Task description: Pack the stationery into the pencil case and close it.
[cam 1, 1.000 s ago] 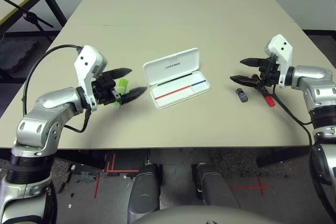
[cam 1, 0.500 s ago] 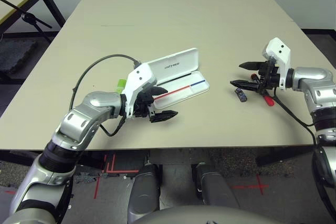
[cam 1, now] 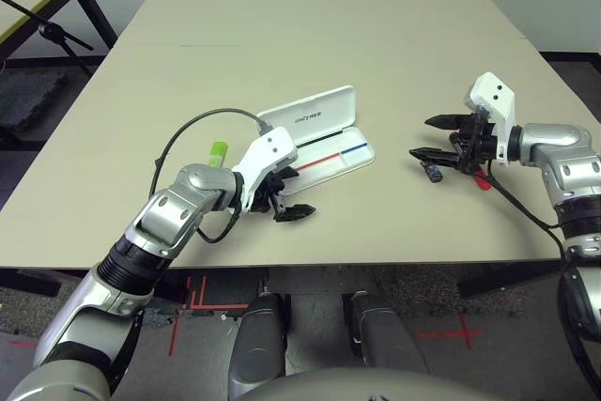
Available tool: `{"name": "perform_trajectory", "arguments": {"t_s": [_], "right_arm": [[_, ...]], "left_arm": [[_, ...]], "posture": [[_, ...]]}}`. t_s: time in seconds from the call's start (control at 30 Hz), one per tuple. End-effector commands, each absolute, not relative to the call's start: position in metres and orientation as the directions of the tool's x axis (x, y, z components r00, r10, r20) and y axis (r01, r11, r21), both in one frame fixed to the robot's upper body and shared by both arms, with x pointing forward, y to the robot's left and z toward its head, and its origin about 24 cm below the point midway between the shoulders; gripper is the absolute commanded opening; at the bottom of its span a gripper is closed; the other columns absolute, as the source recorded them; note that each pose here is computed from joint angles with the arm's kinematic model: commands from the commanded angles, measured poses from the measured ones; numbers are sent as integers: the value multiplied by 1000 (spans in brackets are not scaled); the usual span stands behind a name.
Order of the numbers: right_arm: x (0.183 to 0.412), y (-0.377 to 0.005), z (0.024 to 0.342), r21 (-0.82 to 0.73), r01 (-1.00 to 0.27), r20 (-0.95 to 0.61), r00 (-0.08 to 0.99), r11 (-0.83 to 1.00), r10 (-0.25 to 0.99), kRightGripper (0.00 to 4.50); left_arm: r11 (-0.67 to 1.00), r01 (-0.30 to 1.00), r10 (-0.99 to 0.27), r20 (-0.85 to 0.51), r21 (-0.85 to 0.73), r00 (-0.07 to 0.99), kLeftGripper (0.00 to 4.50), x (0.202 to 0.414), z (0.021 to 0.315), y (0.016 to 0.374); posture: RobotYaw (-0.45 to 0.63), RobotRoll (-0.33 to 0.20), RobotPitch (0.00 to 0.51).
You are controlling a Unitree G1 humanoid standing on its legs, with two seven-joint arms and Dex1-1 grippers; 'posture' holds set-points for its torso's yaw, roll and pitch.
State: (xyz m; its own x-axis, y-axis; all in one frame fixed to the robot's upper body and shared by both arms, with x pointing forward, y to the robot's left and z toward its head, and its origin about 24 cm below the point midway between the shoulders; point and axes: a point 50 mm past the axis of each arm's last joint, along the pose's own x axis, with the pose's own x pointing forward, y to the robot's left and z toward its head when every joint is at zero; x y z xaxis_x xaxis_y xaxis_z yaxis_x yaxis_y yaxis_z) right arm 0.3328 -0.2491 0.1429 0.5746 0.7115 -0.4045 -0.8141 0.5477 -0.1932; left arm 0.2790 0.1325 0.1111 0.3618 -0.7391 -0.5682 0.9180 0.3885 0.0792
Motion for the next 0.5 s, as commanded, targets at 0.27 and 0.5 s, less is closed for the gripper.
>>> {"name": "perform_trajectory", "arguments": {"t_s": [0.27,0.5], "right_arm": [[332,-248,142,-208,-815,-411,574,541,708,4500],[331,-248,142,-215,-811,-406,581,544,706,4500]], "left_arm": [[385,921,-715,-609,65,342,4297,282,105,131],[375,926,-709,-629,45,318,1851,280,103,132]], "posture": [[-9,0,105],[-19,0,105]]}}
